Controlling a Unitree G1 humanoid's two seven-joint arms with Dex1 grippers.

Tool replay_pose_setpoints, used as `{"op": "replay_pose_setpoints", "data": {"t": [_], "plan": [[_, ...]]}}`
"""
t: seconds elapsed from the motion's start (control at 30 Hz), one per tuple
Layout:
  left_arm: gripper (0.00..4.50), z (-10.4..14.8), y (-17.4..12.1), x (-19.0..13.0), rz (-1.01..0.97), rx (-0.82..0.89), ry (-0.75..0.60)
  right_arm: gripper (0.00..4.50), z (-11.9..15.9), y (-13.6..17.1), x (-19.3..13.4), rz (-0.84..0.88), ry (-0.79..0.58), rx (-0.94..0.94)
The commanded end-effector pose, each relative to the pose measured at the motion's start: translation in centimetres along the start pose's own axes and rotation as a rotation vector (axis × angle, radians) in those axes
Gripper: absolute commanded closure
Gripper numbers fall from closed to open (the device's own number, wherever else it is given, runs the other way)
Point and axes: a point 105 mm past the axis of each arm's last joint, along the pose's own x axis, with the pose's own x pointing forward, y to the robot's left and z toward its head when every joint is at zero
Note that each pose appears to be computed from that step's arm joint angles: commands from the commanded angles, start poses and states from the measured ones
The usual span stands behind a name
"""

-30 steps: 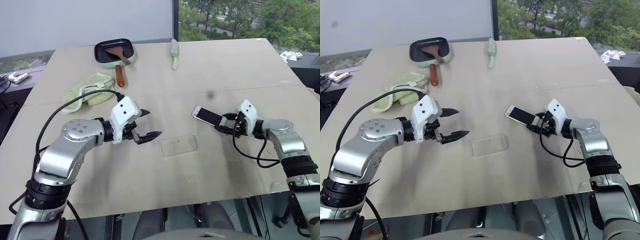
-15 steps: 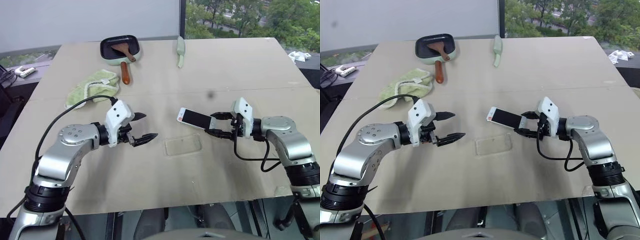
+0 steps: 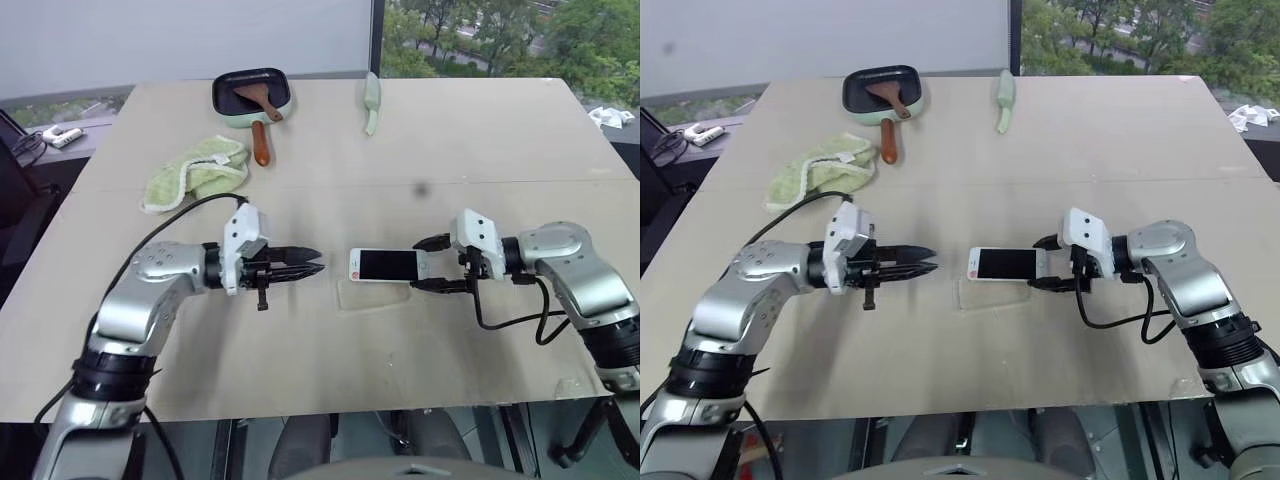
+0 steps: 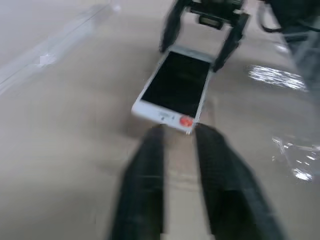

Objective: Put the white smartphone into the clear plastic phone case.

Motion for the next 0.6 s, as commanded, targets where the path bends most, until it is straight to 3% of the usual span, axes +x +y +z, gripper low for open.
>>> {"op": "replay_pose_setpoints", "data": {"t": [0.03, 0.6], "plan": [[4.33, 0.2, 0.4, 1.0, -0.075, 0.062, 0.004, 1.54, 0.6, 0.0, -0.2, 0.039, 0.019, -0.074], [4.33, -1.3, 0.7, 4.8, -0.192, 0.227, 0.125, 1.54, 0.1, -0.3, 0.6, 0.176, 0.075, -0.244]]}}
